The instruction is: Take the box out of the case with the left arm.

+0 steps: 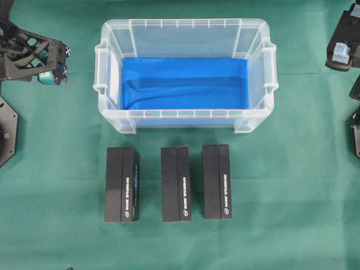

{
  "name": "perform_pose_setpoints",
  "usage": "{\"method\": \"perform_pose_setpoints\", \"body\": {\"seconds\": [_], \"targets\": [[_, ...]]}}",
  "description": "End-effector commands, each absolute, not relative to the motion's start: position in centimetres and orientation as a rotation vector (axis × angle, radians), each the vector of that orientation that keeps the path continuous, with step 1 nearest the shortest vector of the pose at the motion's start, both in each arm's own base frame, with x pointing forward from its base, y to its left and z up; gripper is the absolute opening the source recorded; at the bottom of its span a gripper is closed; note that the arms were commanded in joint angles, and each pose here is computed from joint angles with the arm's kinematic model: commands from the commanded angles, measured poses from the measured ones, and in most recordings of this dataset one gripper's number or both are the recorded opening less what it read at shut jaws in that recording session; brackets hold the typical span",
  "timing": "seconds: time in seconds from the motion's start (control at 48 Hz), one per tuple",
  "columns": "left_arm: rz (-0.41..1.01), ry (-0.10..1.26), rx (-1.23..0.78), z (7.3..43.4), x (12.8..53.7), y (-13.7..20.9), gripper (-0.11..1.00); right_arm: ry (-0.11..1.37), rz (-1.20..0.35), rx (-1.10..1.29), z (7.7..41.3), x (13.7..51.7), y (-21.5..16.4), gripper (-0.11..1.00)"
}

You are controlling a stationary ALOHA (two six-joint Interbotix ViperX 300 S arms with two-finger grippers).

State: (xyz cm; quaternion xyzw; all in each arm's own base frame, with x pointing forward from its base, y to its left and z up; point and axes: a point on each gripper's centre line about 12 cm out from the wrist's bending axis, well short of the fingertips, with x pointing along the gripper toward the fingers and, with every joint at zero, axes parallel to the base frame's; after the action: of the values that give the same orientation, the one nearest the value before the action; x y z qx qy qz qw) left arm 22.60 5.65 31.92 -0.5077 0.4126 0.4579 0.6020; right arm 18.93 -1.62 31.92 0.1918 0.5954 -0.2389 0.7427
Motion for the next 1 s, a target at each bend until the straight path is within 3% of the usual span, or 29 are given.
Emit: {"method": "perform_pose_setpoints", "body": {"seconds": [0.0,0.98], "targets": [[1.043,0.928,-1.183,32.82,22.79,5.73,0.9,1.293,-0.525,0.423,32.23,18.93,-1.66,0.0],[1.037,0.94,-1.18,32.78,22.62,5.33,0.9,1.294,-0.522,0.424,32.27,18.93,-1.6,0.0]]}}
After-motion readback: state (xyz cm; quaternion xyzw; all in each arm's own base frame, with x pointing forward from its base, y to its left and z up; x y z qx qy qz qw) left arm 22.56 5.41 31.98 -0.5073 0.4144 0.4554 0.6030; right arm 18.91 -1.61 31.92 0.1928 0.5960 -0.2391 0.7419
